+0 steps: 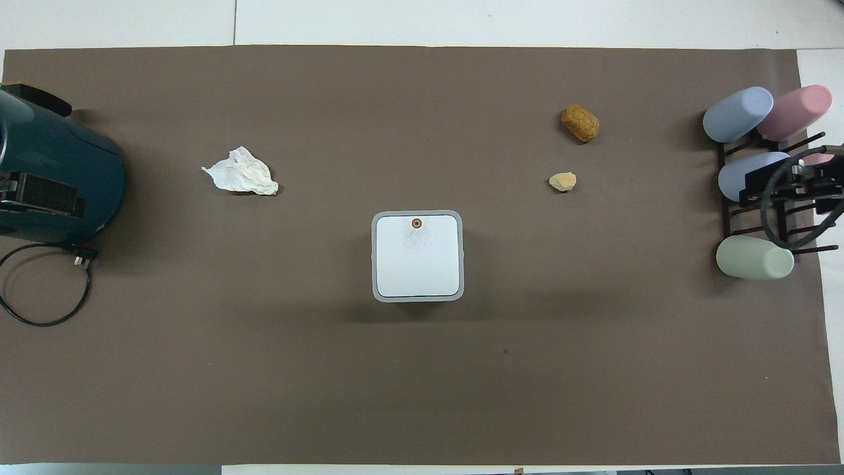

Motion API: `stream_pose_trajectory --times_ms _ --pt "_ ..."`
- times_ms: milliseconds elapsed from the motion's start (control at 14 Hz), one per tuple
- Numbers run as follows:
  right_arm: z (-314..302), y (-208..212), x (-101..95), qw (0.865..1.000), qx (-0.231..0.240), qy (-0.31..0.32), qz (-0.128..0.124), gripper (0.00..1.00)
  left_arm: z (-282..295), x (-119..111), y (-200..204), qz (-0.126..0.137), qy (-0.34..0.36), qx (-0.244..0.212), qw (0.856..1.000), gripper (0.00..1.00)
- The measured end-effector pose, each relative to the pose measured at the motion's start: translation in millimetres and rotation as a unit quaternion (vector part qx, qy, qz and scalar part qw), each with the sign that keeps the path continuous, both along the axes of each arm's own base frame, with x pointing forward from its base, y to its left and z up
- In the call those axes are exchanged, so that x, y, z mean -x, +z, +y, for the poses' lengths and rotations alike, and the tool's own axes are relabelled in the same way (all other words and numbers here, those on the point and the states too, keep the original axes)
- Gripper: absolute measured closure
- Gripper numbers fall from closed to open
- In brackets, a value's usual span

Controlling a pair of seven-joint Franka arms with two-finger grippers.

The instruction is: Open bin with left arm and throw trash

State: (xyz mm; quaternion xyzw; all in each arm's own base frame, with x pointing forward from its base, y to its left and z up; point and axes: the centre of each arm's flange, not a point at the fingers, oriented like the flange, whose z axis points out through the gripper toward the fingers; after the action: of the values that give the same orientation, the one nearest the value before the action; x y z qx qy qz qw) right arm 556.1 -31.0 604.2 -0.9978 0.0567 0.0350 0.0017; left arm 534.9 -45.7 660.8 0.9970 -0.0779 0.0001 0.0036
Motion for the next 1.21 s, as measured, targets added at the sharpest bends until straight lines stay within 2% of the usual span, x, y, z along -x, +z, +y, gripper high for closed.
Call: stream_pose_trajectory --times_ms 571,643,714,786,857,1071,1143,1214 --pt "-8 0 0.4 1.000 0.000 -0.007 0.000 0.00 2 0 -3 0.003 0.006 0.000 1.000 0.00" --pt "-11 0 0.7 1.000 0.000 -0.010 0.000 0.00 2 0 -3 0.003 0.014 0.000 1.000 0.06" --pt "-12 0 1.1 1.000 -0.001 -0.011 0.002 0.00 -1 0 -3 -0.001 0.019 0.000 1.000 0.20" --pt "-10 -1 1.1 1.000 -0.001 -0.009 0.002 0.00 -10 -1 -4 -0.011 0.012 0.001 1.000 0.33" --pt "-5 0 0.6 1.000 -0.001 -0.005 0.002 0.00 -28 -1 -10 -0.026 -0.002 0.004 1.000 0.49" --pt "20 -2 -7.8 1.000 -0.002 0.018 -0.019 0.00 -112 16 -48 -0.043 -0.065 0.010 0.997 0.88" --pt "33 -11 -15.0 0.999 -0.002 0.026 -0.027 0.00 -139 22 -60 -0.050 -0.085 0.013 0.995 0.98" --pt "49 -26 -24.1 0.999 -0.004 0.035 -0.037 0.00 -164 27 -71 -0.061 -0.103 0.018 0.993 0.99"
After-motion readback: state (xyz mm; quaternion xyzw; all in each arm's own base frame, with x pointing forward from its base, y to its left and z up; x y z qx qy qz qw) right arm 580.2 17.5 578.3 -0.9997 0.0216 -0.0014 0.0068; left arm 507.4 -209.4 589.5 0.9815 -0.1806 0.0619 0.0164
